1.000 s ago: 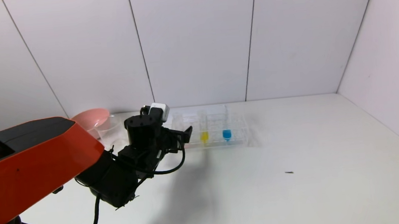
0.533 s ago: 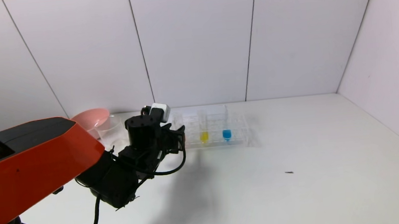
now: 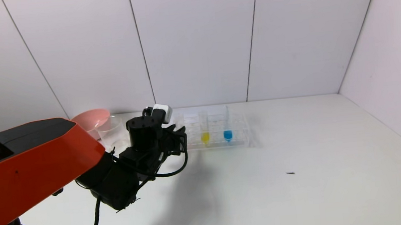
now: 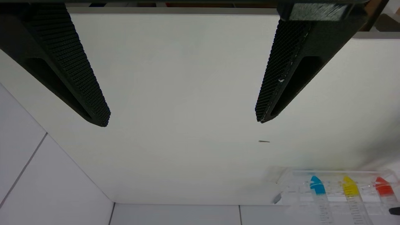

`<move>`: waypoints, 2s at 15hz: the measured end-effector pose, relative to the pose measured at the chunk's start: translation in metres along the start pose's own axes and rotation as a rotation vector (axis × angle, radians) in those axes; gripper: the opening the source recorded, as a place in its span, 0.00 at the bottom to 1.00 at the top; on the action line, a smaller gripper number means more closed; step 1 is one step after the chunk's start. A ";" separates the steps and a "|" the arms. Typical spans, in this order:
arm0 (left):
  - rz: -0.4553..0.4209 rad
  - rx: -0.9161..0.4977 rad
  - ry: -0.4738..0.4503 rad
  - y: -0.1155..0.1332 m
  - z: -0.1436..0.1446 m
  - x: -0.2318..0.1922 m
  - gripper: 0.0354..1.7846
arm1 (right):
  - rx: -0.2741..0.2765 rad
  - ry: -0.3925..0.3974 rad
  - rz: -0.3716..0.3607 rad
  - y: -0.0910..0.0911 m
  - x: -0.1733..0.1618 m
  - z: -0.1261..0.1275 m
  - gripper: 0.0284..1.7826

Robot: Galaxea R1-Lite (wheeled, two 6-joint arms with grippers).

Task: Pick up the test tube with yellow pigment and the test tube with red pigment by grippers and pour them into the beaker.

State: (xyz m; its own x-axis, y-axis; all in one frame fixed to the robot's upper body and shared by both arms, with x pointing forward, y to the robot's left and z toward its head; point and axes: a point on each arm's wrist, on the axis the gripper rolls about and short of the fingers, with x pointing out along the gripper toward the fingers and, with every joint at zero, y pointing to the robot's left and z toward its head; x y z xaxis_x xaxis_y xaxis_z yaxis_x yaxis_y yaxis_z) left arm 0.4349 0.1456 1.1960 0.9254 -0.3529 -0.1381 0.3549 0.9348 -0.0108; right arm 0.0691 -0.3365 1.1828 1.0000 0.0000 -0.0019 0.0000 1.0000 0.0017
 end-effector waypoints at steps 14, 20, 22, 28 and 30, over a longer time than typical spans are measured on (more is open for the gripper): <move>0.008 0.009 -0.043 0.002 0.019 -0.011 0.23 | 0.000 0.000 0.000 0.000 0.000 0.000 0.95; 0.009 0.012 -0.074 0.003 0.037 -0.018 0.23 | 0.000 0.000 0.000 0.000 0.000 0.000 0.95; 0.008 0.017 -0.086 0.003 0.044 -0.021 0.23 | 0.000 0.000 0.000 0.000 0.000 0.000 0.95; 0.004 0.025 -0.114 0.004 0.062 -0.033 0.23 | 0.000 0.000 0.000 0.000 0.000 0.000 0.95; 0.003 0.025 -0.120 0.005 0.070 -0.039 0.23 | 0.000 0.000 0.000 0.000 0.000 0.000 0.95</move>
State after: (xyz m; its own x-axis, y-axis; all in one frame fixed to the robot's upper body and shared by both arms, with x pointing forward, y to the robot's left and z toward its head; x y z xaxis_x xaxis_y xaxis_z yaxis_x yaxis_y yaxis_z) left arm 0.4095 0.1611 1.2708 0.9353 -0.3534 -0.0185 0.3537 0.9353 0.0142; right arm 0.0692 -0.3365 1.1827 1.0000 0.0000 -0.0023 0.0000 1.0000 0.0017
